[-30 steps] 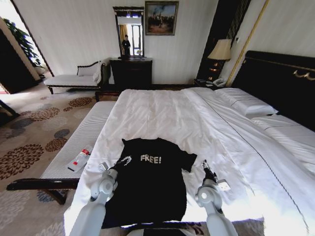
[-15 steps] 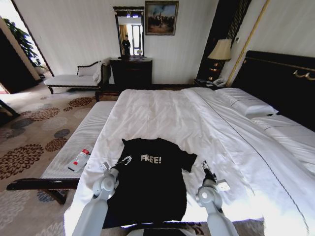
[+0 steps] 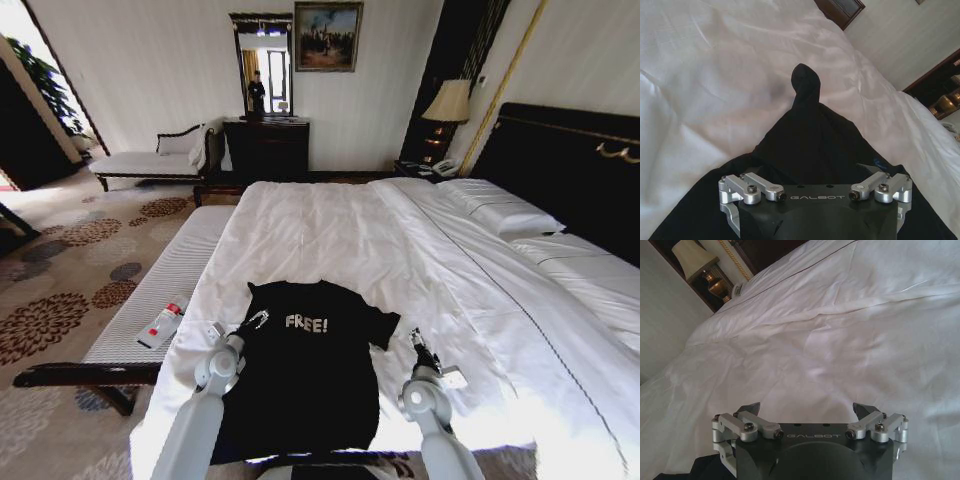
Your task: Fold the clothes on the bed.
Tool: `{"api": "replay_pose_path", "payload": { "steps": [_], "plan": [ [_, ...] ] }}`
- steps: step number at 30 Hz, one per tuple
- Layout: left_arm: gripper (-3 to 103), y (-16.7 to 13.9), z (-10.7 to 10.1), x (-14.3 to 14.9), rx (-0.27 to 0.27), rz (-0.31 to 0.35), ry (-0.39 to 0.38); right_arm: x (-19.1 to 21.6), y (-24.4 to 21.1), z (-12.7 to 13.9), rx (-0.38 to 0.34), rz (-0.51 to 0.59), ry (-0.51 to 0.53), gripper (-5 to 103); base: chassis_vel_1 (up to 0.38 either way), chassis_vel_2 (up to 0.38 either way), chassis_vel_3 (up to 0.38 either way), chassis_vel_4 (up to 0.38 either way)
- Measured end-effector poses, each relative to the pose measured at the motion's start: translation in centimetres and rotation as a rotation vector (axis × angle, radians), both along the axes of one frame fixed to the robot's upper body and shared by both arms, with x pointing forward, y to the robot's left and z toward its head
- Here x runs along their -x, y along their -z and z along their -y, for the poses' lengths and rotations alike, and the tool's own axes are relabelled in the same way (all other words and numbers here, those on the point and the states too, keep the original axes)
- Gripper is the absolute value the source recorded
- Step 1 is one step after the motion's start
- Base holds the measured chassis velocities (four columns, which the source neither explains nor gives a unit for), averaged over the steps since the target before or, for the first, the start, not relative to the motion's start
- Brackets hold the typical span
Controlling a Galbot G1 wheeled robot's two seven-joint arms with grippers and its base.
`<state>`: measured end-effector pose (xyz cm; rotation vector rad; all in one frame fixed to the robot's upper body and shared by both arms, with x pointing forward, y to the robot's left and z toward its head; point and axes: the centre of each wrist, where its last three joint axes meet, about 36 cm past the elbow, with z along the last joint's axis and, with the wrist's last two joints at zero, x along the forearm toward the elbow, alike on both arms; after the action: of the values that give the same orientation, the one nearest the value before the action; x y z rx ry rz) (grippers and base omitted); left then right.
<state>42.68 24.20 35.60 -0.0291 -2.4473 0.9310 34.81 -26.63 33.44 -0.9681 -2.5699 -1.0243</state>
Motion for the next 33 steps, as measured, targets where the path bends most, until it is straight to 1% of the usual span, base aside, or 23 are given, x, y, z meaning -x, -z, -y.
{"api": "replay_pose_path", "payload": {
  "steps": [4,5,6,8,12,13,15,16,18,19,22,23,24,25,28,30,31,32,33],
  "plan": [
    [100,0.3,0.2,0.0,-0.01,0.007,0.0,0.0,0.1,0.1,0.002,-0.002,0.0,100,0.0,0.0,0.0,0.0],
    [103,0.3,0.2,0.0,-0.011,0.011,0.001,0.0,0.1,0.1,0.002,-0.003,0.001,100,0.0,0.0,0.0,0.0],
    [99,0.3,0.2,0.0,-0.01,0.013,0.001,0.0,0.1,0.1,0.002,-0.003,0.0,100,0.0,0.0,0.0,0.0],
    [99,0.3,0.2,0.0,-0.01,0.014,0.001,0.0,0.1,0.1,0.003,-0.003,0.0,100,0.0,0.0,0.0,0.0],
    [79,0.3,0.1,0.0,-0.01,0.018,-0.005,0.0,0.2,0.0,0.002,-0.004,0.0,100,0.0,0.0,0.0,0.0],
    [79,0.3,0.1,0.0,-0.01,0.018,-0.005,0.0,0.2,0.0,0.002,-0.004,0.0,100,0.0,0.0,0.0,0.0],
    [68,0.3,-0.1,0.0,-0.009,0.018,-0.01,0.1,0.2,0.0,0.001,-0.005,0.0,100,0.0,0.0,0.0,0.0],
    [68,0.3,-0.2,0.0,-0.008,0.017,-0.013,0.1,0.2,-0.1,0.002,-0.006,0.0,100,0.0,0.0,0.0,0.0],
    [57,0.3,-0.3,0.0,-0.007,0.016,-0.018,0.1,0.2,0.0,0.002,-0.007,0.0,100,0.0,0.0,0.0,0.0],
    [57,0.3,-0.3,0.0,-0.007,0.016,-0.018,0.1,0.2,0.0,0.002,-0.007,0.0,100,0.0,0.0,0.0,0.0],
    [40,0.3,-0.5,0.1,-0.008,0.014,-0.024,0.2,0.3,0.0,0.004,-0.008,0.001,100,0.0,0.0,0.0,0.0],
    [40,0.2,-0.5,0.1,-0.008,0.014,-0.025,0.2,0.3,0.0,0.004,-0.009,0.001,100,0.0,0.0,0.0,0.0],
    [35,0.2,-0.6,0.1,-0.008,0.014,-0.027,0.2,0.3,0.1,0.004,-0.009,0.002,100,0.0,0.0,0.0,0.0],
    [35,0.2,-0.6,0.1,-0.008,0.014,-0.027,0.2,0.3,0.1,0.004,-0.009,0.002,100,0.0,0.0,0.0,0.0],
    [19,0.1,-0.9,0.2,-0.01,0.017,-0.033,0.2,0.2,0.1,0.005,-0.009,0.003,100,0.0,0.0,0.0,0.0],
    [19,0.0,-1.0,0.2,-0.01,0.019,-0.034,0.2,0.3,0.1,0.005,-0.009,0.003,100,0.0,0.0,0.0,0.0],
    [8,-0.1,-1.2,0.2,-0.009,0.021,-0.039,0.3,0.2,0.1,0.006,-0.009,0.003,100,0.0,0.0,0.0,0.0],
    [8,-0.2,-1.4,0.2,-0.009,0.023,-0.042,0.3,0.2,0.0,0.006,-0.009,0.003,100,0.0,0.0,0.0,0.0],
    [3,-0.4,-1.6,0.2,-0.009,0.025,-0.046,0.3,0.2,0.0,0.006,-0.009,0.003,100,0.0,0.0,0.0,0.0]
  ]
}}
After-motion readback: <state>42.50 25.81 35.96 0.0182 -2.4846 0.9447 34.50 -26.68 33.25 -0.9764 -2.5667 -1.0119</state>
